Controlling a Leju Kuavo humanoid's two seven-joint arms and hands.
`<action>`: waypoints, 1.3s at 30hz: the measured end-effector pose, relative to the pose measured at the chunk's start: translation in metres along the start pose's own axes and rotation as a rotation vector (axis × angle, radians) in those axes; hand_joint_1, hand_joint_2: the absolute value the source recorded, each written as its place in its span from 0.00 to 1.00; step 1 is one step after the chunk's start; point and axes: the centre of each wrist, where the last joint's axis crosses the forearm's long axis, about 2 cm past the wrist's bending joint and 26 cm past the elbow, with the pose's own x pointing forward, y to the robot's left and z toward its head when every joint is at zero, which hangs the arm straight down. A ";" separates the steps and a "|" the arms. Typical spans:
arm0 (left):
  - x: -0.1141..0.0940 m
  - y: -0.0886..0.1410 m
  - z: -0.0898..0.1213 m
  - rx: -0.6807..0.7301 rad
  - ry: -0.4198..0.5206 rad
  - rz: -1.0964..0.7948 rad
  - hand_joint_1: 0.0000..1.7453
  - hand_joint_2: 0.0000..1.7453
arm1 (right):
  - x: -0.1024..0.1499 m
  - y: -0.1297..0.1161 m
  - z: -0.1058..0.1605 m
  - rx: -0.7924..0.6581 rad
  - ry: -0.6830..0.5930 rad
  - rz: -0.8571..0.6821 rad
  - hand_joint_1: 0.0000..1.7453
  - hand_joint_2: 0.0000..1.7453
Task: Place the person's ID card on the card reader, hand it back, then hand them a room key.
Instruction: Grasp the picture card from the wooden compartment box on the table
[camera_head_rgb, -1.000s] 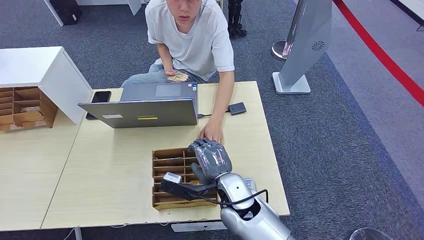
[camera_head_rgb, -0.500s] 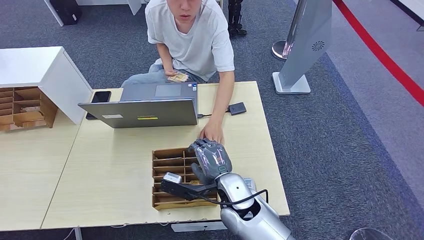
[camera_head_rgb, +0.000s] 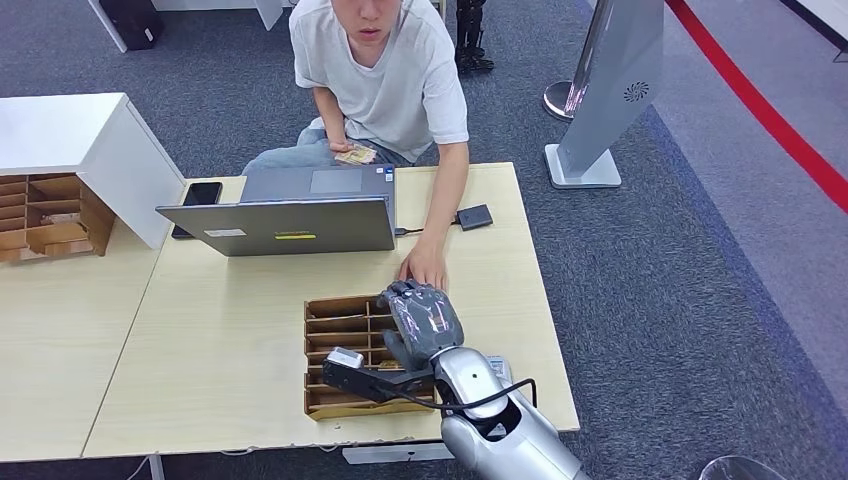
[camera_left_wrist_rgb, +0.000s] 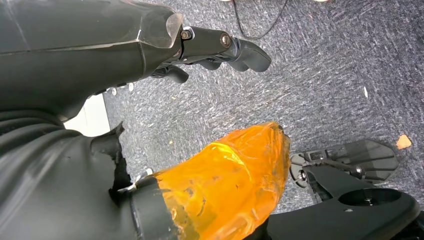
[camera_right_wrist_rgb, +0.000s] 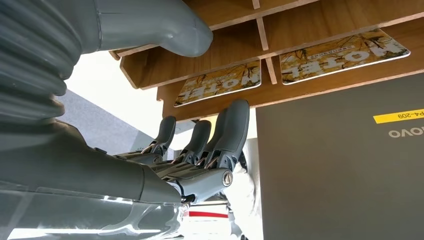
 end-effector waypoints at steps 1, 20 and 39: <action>0.000 0.000 0.000 0.000 0.000 0.000 0.00 0.00 | 0.000 0.000 0.000 0.001 0.000 0.000 0.43 1.00; -0.003 -0.001 0.001 -0.002 0.006 0.005 0.00 0.00 | -0.001 0.000 0.000 0.004 0.002 -0.003 0.92 1.00; -0.003 -0.001 0.000 -0.001 0.009 0.011 0.00 0.00 | 0.001 -0.003 0.000 -0.048 -0.018 -0.018 0.92 1.00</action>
